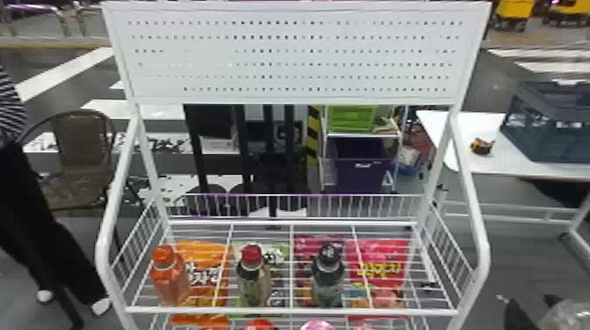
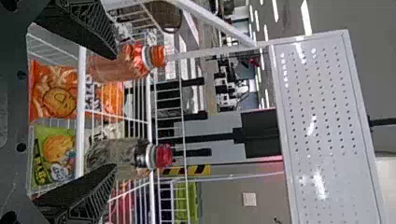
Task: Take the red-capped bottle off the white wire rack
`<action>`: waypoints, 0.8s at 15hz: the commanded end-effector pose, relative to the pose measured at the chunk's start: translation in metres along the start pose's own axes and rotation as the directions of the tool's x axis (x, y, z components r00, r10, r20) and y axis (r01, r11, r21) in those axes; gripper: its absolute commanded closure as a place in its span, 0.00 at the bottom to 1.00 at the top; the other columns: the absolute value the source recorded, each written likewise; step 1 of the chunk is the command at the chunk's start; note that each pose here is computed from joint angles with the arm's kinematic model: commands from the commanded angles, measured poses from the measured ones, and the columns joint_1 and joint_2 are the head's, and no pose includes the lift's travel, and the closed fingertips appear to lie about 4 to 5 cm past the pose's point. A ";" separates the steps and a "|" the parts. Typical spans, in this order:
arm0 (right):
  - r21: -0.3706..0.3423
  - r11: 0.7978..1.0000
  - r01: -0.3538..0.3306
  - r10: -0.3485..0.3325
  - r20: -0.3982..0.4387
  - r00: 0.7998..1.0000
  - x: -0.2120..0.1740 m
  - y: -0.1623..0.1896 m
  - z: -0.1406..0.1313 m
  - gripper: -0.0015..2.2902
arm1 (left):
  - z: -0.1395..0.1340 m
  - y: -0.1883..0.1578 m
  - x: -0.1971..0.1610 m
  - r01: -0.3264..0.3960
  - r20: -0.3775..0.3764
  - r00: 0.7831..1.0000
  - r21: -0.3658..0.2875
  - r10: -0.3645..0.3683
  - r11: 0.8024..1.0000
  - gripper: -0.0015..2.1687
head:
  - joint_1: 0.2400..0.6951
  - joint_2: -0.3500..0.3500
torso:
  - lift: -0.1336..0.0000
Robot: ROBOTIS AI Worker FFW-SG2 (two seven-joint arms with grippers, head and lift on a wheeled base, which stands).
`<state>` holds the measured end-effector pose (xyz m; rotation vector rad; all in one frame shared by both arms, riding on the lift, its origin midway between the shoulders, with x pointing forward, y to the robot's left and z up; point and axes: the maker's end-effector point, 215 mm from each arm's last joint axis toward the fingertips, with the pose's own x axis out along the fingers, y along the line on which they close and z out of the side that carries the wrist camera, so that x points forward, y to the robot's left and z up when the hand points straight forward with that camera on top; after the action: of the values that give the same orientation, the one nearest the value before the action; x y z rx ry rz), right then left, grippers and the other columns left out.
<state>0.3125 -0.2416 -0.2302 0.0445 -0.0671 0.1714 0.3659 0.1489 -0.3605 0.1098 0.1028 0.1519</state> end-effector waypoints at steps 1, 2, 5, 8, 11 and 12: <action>-0.005 1.000 -0.001 0.001 0.007 1.000 -0.001 0.000 0.003 0.60 | -0.016 -0.016 0.017 0.016 -0.015 1.000 -0.037 -0.017 0.999 0.03 | 0.57 0.50 | 1.00; -0.003 1.000 0.000 0.000 0.006 1.000 -0.001 0.000 0.002 0.60 | -0.021 -0.022 0.024 0.020 -0.022 1.000 -0.041 -0.021 0.999 0.03 | 0.57 0.50 | 1.00; -0.005 1.000 0.000 0.000 0.006 1.000 -0.002 0.000 0.002 0.60 | -0.032 -0.037 0.047 0.028 -0.030 0.999 -0.064 -0.030 0.998 0.03 | 0.57 0.50 | 1.00; 0.000 1.000 -0.001 0.001 0.010 1.000 -0.002 0.002 0.003 0.60 | -0.043 -0.046 0.070 0.035 -0.039 0.999 -0.087 -0.038 0.996 0.03 | 0.57 0.50 | 1.00; -0.002 1.000 0.000 0.000 0.005 1.000 -0.002 0.001 0.000 0.60 | -0.048 -0.051 0.092 0.043 -0.018 0.999 -0.084 -0.044 0.996 0.03 | 0.57 0.50 | 1.00; 0.000 1.000 0.000 0.000 0.004 1.000 -0.002 0.001 -0.001 0.60 | -0.051 -0.054 0.097 0.051 -0.025 0.998 -0.089 -0.053 0.995 0.03 | 0.57 0.50 | 1.00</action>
<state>0.3100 -0.2406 -0.2298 0.0443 -0.0727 0.1717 0.4557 0.1165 -0.4218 0.0214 0.1229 0.1084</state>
